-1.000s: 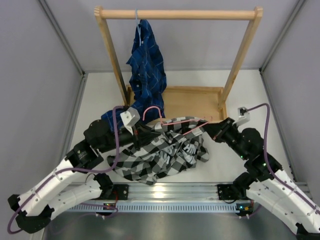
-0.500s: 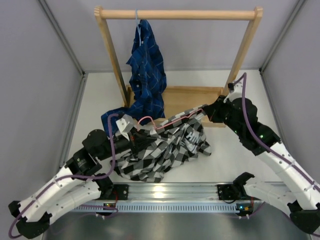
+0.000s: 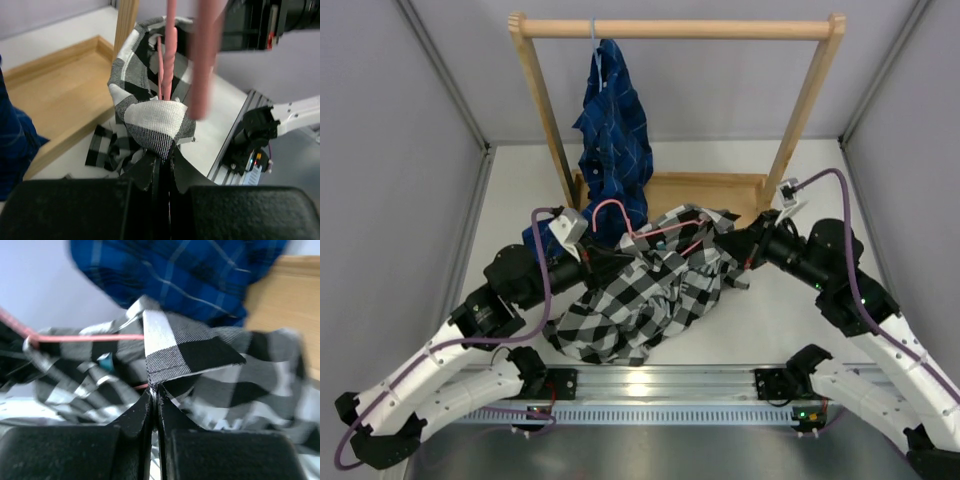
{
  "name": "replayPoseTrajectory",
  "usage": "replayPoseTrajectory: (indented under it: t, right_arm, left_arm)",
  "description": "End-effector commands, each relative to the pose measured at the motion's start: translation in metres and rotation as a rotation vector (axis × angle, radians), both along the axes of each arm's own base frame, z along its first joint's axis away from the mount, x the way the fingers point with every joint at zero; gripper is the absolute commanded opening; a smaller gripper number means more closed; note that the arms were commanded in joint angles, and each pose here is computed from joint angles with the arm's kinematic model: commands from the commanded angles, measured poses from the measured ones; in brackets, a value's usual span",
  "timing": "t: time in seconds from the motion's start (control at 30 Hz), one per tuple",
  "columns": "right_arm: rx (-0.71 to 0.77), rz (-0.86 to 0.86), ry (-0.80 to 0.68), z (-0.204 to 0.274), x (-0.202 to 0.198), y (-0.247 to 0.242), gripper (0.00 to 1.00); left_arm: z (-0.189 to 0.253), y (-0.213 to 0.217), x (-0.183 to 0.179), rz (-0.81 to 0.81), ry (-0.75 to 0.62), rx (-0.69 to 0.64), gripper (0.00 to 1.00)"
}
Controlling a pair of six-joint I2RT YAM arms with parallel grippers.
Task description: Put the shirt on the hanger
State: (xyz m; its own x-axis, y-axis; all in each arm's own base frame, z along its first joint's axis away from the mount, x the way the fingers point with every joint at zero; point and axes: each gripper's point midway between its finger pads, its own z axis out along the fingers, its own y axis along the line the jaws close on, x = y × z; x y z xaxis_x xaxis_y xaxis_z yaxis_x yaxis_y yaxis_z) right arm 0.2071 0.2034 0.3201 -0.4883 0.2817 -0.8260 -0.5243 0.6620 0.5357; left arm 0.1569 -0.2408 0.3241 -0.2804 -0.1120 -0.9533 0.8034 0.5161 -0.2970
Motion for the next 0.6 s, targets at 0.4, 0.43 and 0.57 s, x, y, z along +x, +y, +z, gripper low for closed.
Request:
replayPoseTrajectory:
  t: [0.4, 0.43, 0.57]
  right_arm:
    - [0.282, 0.232, 0.034, -0.024, -0.048, 0.052, 0.00]
    - [0.276, 0.227, 0.027, -0.026, -0.048, 0.051, 0.01]
    - [0.219, 0.141, -0.005, -0.030, -0.048, 0.028, 0.42]
  left_arm:
    - [0.173, -0.046, 0.014, -0.114, -0.236, -0.504, 0.00]
    - [0.172, -0.047, 0.015, -0.116, -0.236, -0.504, 0.00]
    - [0.162, -0.045, 0.022, -0.075, -0.255, -0.436, 0.00]
